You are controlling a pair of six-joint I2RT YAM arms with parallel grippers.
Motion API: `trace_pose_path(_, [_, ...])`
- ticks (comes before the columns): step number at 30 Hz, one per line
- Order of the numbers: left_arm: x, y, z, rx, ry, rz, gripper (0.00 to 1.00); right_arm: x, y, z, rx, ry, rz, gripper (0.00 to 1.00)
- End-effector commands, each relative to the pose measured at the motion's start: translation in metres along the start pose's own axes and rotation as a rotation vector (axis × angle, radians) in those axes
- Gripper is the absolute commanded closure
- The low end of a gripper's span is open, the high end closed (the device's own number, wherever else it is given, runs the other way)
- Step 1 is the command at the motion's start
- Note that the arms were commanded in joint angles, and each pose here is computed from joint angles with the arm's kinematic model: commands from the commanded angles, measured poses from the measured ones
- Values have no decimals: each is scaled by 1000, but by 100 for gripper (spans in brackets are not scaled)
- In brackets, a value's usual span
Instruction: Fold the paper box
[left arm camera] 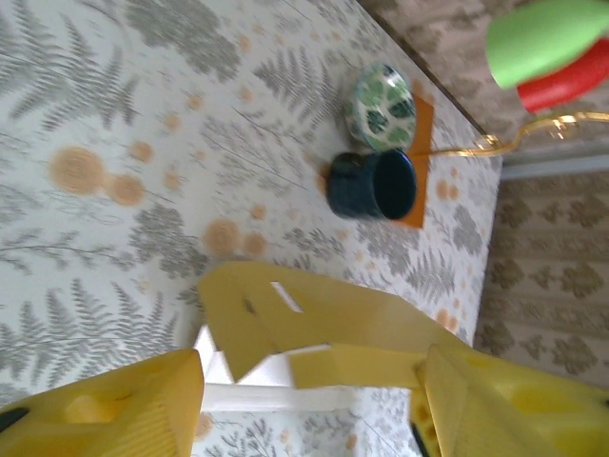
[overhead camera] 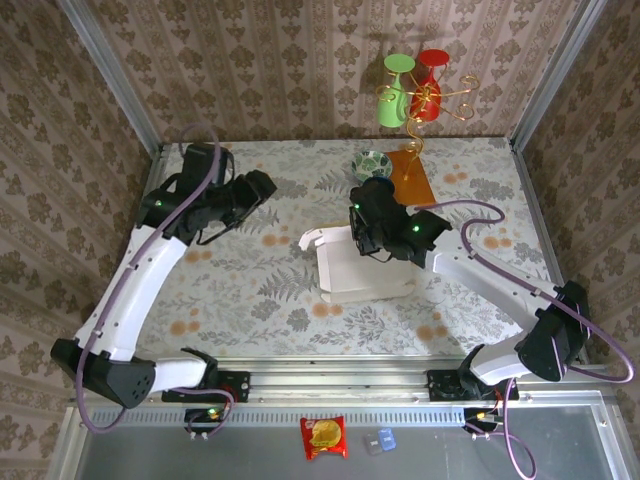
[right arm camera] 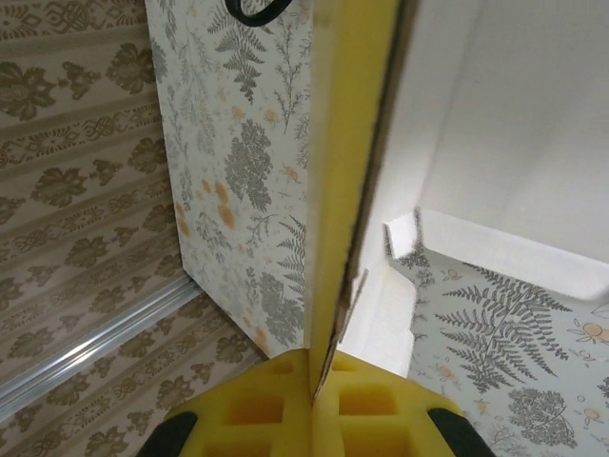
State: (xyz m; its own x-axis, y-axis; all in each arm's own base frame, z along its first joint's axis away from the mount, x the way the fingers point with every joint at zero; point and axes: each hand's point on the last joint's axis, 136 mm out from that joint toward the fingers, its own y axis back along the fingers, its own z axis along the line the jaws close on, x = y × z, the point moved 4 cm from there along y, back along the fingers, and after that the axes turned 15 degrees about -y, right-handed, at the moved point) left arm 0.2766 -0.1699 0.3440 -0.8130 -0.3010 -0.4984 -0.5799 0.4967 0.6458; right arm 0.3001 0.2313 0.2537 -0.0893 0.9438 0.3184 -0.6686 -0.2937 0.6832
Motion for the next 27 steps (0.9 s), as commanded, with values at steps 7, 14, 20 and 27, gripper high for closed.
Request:
trace_pose_path(7, [14, -46, -38, 121, 70, 59, 37, 8, -5, 13, -68, -28, 58, 100])
trace_pose_path(14, [37, -70, -34, 108, 117, 129, 39, 8, -8, 10, -67, -38, 71, 100])
trace_pose_path(20, [46, -76, -29, 82, 117, 155, 40, 9, -11, 8, -61, -44, 79, 100])
trace_pose_path(27, [58, -86, -31, 79, 126, 200, 41, 9, -14, 7, -62, -52, 83, 100])
